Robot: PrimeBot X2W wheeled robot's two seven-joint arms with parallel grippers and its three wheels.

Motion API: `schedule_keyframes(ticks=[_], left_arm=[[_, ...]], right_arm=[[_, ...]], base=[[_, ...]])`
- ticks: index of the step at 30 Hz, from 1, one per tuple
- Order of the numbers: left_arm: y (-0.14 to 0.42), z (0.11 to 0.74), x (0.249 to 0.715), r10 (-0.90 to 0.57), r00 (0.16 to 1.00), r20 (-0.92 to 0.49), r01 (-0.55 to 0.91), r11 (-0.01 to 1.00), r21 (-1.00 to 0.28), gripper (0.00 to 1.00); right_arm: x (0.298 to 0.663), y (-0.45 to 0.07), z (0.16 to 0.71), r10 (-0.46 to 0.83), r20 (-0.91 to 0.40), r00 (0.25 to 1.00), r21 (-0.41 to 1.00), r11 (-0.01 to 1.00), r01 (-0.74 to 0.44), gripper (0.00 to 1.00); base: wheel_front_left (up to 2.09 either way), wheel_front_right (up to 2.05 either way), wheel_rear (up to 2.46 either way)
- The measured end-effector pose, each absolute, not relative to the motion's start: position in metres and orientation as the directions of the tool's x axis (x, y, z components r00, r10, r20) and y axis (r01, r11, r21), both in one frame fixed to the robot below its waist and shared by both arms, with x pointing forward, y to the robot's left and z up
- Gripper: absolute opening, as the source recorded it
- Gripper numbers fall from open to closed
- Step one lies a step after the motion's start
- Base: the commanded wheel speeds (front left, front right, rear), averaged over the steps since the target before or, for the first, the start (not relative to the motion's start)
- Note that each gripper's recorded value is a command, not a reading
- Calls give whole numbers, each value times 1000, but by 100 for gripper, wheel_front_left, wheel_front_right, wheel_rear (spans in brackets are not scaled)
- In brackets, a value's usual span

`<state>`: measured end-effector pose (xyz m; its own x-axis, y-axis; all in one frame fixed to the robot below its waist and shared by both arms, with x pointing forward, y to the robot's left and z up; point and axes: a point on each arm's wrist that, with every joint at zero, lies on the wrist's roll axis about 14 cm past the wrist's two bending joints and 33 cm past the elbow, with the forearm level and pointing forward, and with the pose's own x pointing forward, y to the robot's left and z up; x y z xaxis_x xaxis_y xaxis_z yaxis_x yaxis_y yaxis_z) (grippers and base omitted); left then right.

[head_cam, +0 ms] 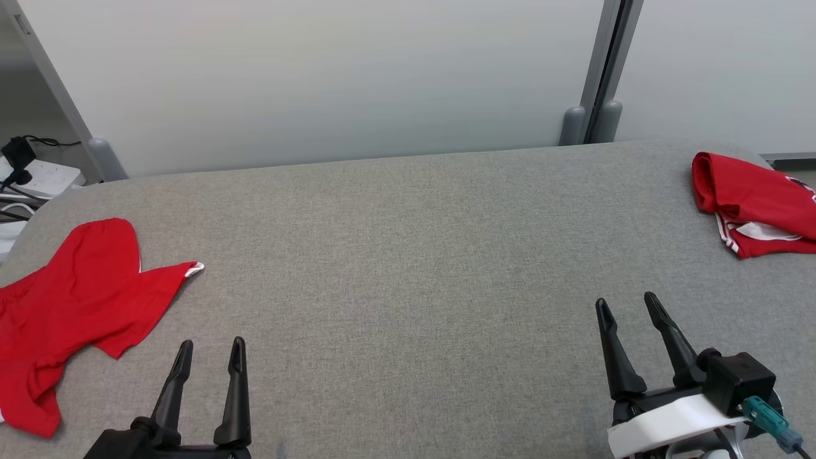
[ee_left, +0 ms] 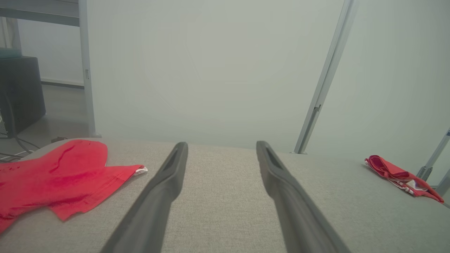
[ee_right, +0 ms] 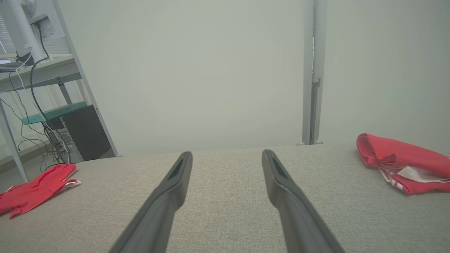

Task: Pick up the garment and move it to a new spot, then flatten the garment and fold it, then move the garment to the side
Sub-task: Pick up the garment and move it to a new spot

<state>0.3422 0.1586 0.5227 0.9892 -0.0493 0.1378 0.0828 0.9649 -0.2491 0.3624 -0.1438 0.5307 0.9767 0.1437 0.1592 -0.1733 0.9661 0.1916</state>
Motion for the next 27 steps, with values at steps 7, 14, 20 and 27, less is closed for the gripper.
schedule_keyframes(ticks=[7,14,20,27], left_arm=[[165,522,341,-19,991,132,49,971,-234,100],[186,528,331,64,987,149,-30,975,-221,100],[217,534,312,173,971,166,-134,966,-221,100],[249,526,280,294,945,145,-257,939,-226,100]], right_arm=[[364,-141,529,151,154,976,192,965,-180,100],[368,-117,526,220,145,965,210,946,-247,100],[374,-80,526,321,144,936,215,913,-347,100],[378,-42,527,423,143,895,217,869,-446,100]], base=[[0,0,0],[0,0,0],[0,0,0],[0,0,0]])
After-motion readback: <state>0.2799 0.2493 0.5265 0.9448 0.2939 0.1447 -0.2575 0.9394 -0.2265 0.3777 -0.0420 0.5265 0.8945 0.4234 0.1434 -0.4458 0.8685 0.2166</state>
